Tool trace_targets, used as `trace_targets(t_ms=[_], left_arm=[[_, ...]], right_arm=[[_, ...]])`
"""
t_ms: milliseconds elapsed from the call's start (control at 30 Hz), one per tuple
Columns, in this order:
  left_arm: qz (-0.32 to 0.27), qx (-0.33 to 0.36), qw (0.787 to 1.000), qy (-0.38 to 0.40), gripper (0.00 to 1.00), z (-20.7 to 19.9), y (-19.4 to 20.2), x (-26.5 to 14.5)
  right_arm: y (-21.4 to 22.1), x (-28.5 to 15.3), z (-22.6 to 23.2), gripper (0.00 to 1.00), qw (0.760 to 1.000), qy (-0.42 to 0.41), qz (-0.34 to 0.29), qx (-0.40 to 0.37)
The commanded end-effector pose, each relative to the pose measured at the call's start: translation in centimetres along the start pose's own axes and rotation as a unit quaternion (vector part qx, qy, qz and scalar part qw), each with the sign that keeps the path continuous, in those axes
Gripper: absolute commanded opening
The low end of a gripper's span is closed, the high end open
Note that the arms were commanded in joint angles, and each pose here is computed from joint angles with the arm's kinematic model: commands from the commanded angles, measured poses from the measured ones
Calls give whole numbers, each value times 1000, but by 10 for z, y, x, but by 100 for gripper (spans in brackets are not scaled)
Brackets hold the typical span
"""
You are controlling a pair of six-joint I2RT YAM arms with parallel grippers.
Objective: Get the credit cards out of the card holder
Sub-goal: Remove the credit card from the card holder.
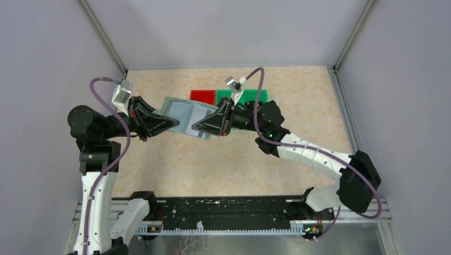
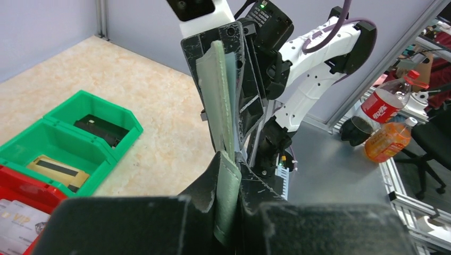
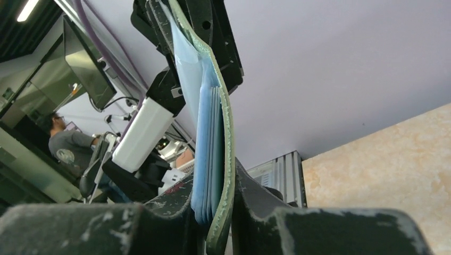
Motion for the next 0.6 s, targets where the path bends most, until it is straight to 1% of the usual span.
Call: trace_targets(t_ms=[0, 67, 100, 167, 200, 267, 333, 367, 433, 567], left_arm=[[-10, 44, 999, -25, 0, -5, -4, -4], [-8, 60, 997, -39, 4, 0, -2, -5], [-6, 66, 997, -47, 9, 4, -2, -5], [-1, 64, 996, -55, 18, 13, 0, -4], [5, 56, 997, -54, 26, 16, 3, -4], [16, 39, 998, -50, 46, 21, 9, -3], [22, 35, 998, -49, 57, 22, 14, -3], [23, 32, 998, -48, 61, 22, 16, -4], [19, 26, 999, -39, 65, 21, 18, -3], [27, -28, 999, -20, 73, 21, 30, -2]], right_arm=[[-24, 4, 34, 14, 999, -34, -24, -23], [-23, 6, 34, 6, 999, -34, -15, -12], [-23, 7, 33, 1, 999, -32, -13, -8], [-23, 8, 30, 0, 1000, -21, -13, -4], [-21, 8, 28, 0, 1000, -15, -11, -5], [-19, 7, 25, 0, 1000, 3, -3, -14], [-15, 6, 21, 0, 1000, 20, 12, -19], [-14, 5, 18, 0, 999, 30, 19, -19], [-11, 5, 15, 0, 998, 43, 36, -21], [-6, 4, 8, 0, 994, 74, 77, -26]])
Point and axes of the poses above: each gripper's point midway between its finger pads, its own x axis out along the fingers, its own z axis along the line the jaws close on, y = z × x, the point moved 2 cm from there along -x, back along the fingers, and after that the axes turned 1 degree about x, right-handed, at the moved point
